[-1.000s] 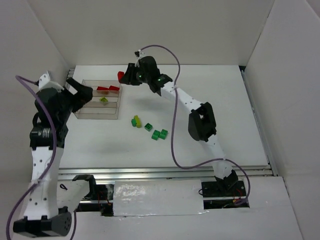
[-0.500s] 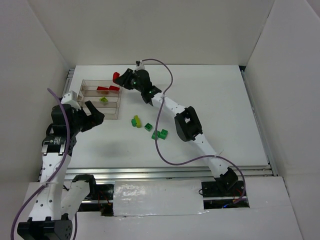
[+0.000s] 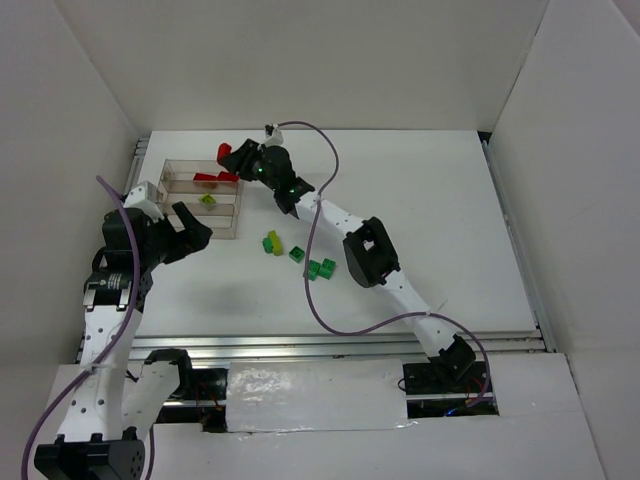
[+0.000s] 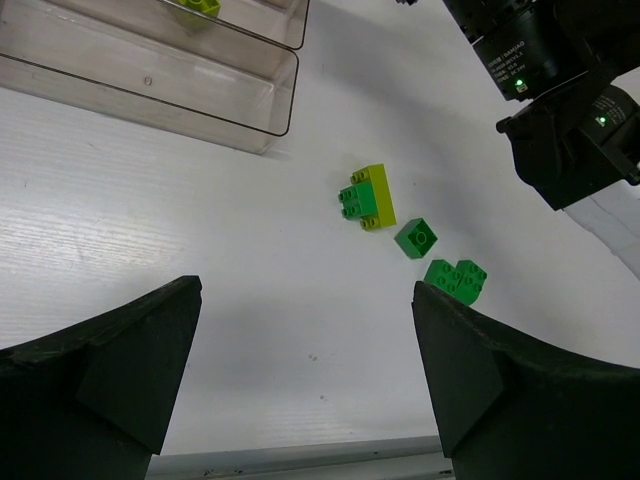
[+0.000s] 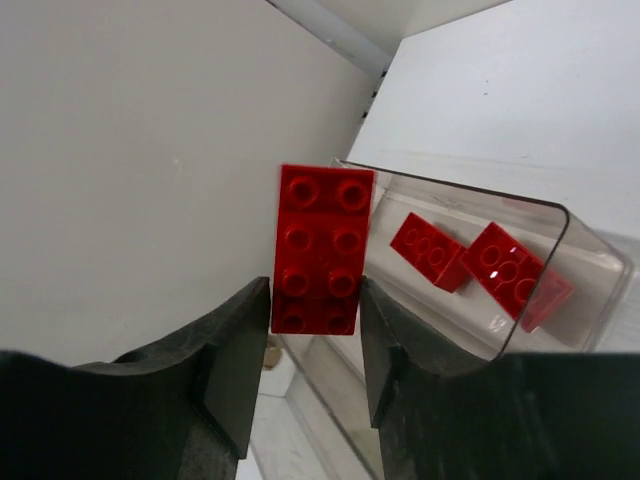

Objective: Sort the legos into containers by color

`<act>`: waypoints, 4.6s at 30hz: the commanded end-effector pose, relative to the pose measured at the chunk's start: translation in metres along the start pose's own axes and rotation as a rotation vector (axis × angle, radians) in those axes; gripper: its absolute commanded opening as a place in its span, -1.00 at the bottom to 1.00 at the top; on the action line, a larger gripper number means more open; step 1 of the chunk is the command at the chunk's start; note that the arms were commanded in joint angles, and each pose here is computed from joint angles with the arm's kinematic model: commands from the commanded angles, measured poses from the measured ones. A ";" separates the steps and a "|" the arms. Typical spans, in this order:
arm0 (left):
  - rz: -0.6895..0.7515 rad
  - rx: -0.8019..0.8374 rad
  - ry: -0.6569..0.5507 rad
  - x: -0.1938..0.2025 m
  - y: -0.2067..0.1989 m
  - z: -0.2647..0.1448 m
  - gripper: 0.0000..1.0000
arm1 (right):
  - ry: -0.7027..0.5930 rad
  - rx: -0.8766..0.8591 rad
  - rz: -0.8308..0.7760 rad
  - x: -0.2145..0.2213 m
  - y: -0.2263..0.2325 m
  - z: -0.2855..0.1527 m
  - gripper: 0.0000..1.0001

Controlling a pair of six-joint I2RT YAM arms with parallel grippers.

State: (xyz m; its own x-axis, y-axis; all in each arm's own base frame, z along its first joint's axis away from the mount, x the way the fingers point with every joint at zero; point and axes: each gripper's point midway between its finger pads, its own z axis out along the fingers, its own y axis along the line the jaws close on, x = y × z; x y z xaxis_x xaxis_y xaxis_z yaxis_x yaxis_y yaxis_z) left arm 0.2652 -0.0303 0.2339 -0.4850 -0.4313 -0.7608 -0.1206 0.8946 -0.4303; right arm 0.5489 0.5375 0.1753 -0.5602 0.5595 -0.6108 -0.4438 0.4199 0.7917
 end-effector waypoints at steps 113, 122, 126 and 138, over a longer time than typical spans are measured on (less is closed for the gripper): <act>0.416 -0.057 0.264 0.103 -0.141 0.180 -1.00 | 0.074 0.624 -0.303 -0.062 0.014 -0.482 0.99; 0.012 -0.489 0.021 -0.011 -0.006 0.153 -1.00 | 0.092 0.612 -0.298 -0.057 0.013 -0.480 0.98; -0.096 -0.575 -0.015 -0.036 0.041 0.158 -1.00 | 0.100 0.602 -0.296 -0.055 0.014 -0.479 0.98; -0.174 -0.586 0.020 -0.035 0.083 0.200 -0.32 | 0.142 0.582 -0.316 -0.052 0.019 -0.477 0.98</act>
State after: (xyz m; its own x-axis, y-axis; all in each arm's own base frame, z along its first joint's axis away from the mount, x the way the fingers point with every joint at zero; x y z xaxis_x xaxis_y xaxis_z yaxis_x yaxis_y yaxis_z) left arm 0.4291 0.0401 0.1189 -0.4746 -0.5601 -0.6790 -0.6688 0.7310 -0.1355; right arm 0.2306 0.1709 0.2026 -0.5966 0.2619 -0.7586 -0.1419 0.8959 0.4209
